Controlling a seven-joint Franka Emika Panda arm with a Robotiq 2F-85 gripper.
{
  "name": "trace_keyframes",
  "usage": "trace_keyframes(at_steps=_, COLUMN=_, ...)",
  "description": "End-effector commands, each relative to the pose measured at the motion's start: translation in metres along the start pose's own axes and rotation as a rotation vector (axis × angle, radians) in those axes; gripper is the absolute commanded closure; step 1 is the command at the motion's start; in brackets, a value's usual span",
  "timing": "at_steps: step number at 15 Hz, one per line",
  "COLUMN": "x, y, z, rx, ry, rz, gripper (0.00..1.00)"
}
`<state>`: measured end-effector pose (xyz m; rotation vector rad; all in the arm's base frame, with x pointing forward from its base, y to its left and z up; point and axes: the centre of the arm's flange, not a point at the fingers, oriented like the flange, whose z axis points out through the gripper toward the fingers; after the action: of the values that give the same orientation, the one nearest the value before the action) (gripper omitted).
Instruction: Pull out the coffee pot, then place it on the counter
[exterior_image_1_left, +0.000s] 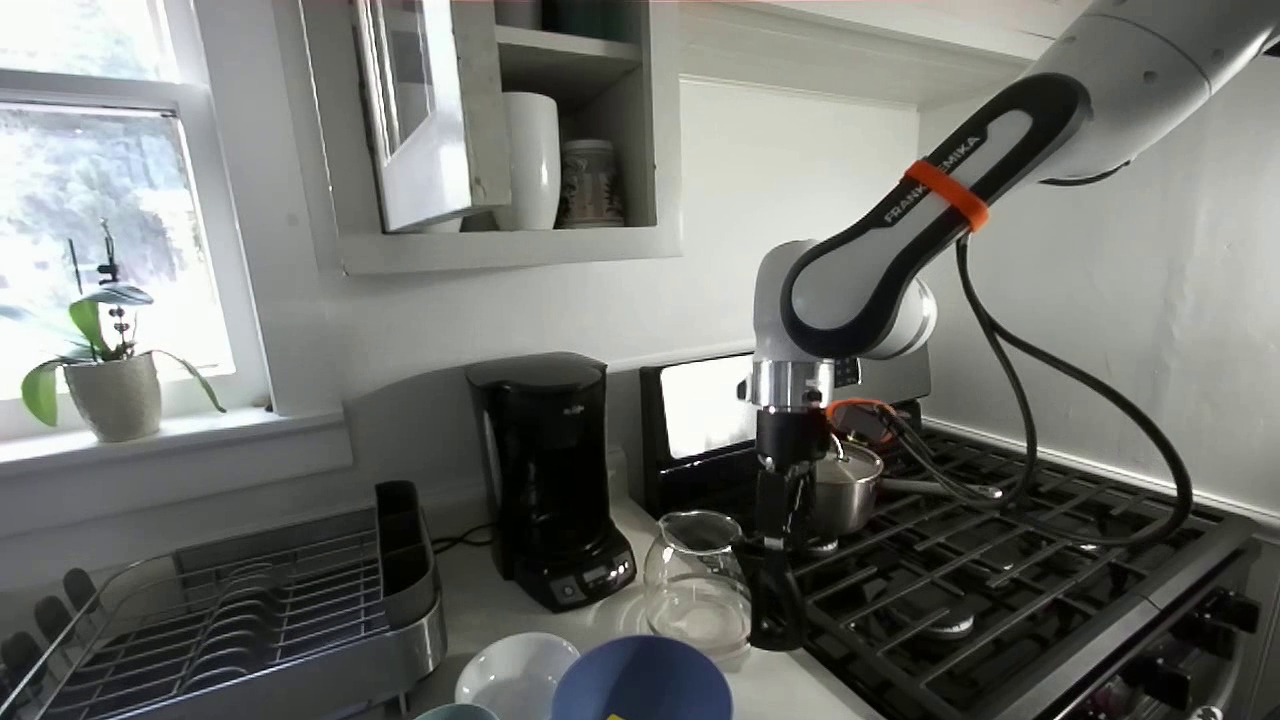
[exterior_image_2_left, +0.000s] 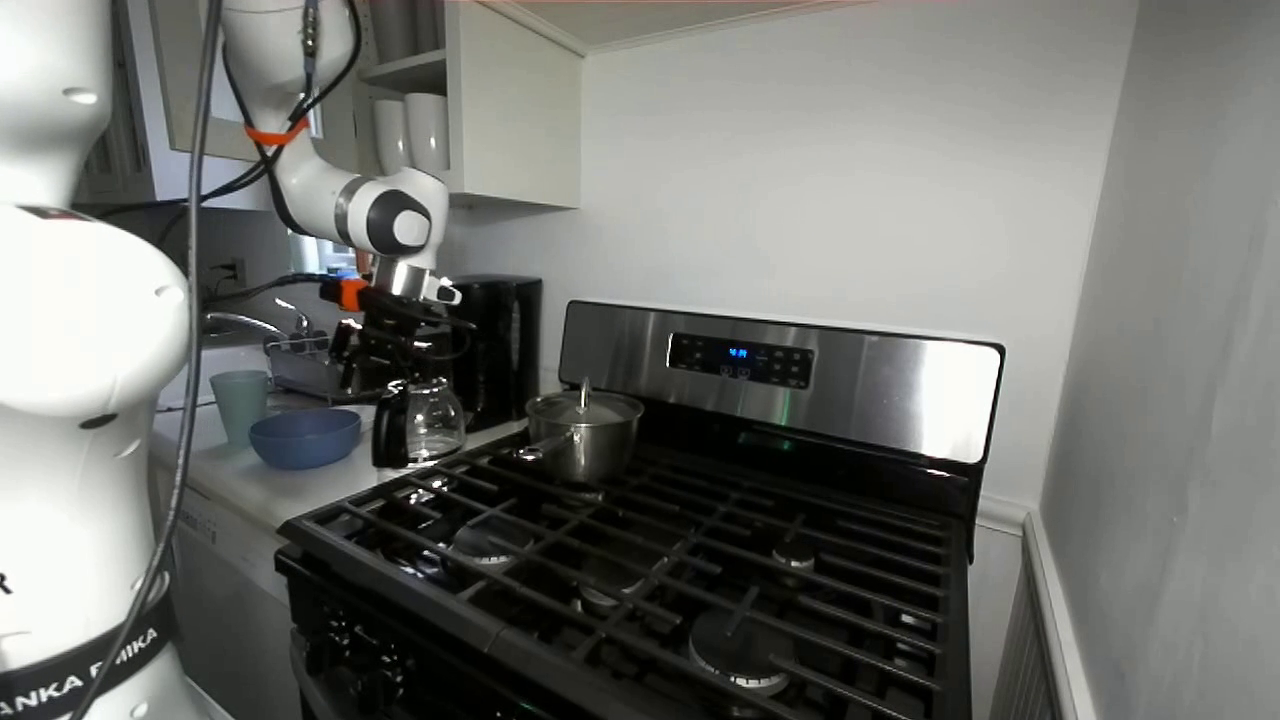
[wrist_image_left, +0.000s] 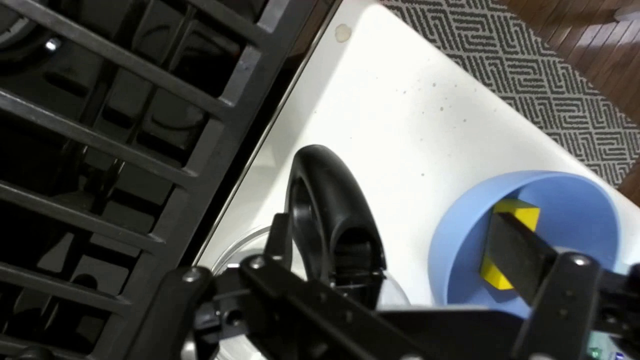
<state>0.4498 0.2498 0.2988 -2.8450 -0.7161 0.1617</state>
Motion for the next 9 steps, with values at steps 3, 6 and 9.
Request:
trace_keyframes(at_steps=3, x=-0.029, y=-0.057, z=-0.100, rx=-0.224, ry=0.038, rz=0.145, gripper=0.00)
trace_keyframes(at_steps=6, x=-0.031, y=-0.076, z=-0.146, rx=-0.372, ry=0.142, rz=0.179, gripper=0.00)
trace_keyframes(at_steps=9, x=-0.029, y=-0.077, z=-0.174, rx=-0.482, ry=0.302, rz=0.179, gripper=0.00)
